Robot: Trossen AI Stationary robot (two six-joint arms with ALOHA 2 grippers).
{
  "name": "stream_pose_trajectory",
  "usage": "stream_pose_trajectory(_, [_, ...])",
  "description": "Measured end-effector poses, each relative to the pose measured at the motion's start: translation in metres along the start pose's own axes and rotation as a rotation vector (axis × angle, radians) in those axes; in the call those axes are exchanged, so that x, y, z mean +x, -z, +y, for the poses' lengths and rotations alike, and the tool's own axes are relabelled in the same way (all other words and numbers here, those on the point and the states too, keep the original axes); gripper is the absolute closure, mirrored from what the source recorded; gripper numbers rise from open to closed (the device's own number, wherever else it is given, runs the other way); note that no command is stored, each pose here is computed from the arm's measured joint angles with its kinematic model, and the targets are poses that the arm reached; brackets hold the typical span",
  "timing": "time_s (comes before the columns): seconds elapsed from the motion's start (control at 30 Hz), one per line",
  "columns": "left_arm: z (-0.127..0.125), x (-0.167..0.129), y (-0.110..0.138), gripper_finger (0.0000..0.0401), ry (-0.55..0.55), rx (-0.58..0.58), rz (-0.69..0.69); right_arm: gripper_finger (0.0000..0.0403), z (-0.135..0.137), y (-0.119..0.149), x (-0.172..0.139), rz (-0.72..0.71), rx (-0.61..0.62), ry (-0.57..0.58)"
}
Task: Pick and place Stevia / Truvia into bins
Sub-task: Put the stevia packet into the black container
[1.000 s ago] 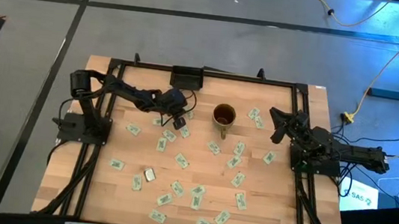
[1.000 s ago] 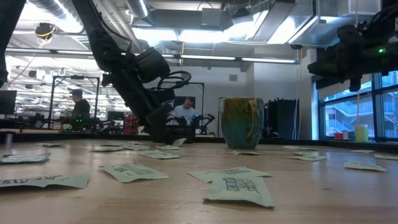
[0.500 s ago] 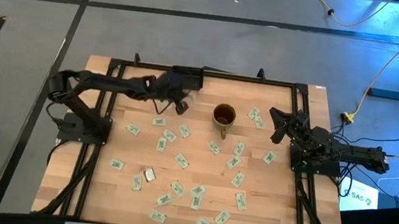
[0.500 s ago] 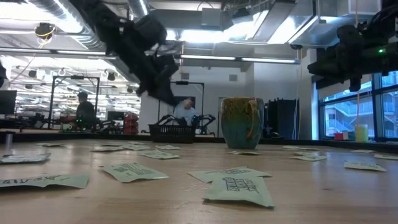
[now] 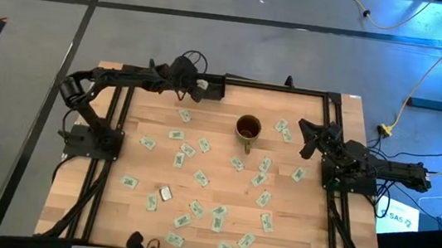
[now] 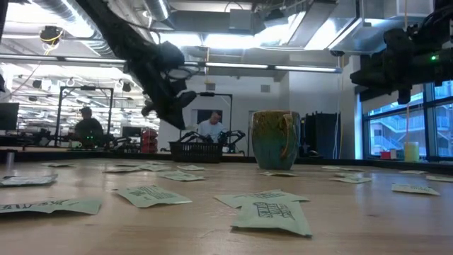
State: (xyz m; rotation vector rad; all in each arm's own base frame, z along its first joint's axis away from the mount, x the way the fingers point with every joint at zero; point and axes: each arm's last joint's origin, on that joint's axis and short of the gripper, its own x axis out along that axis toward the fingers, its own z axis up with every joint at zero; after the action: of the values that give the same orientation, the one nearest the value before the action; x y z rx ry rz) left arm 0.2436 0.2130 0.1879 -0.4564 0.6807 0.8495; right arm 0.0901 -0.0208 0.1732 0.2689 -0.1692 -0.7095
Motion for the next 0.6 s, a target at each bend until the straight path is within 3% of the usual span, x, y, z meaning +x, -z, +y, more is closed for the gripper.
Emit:
stream_pose_trajectory(0.27, [-0.004,0.026,-0.005,0.0397,0.02,0.014,0.086,0.0331,0.0,0.0,0.0,-0.004,0.001,0.013])
stream_pose_trajectory(0.6, [-0.009,0.053,-0.026,0.0397,-0.04,0.083,0.212,0.0331,-0.001,0.0,0.0,-0.007,0.004,0.025])
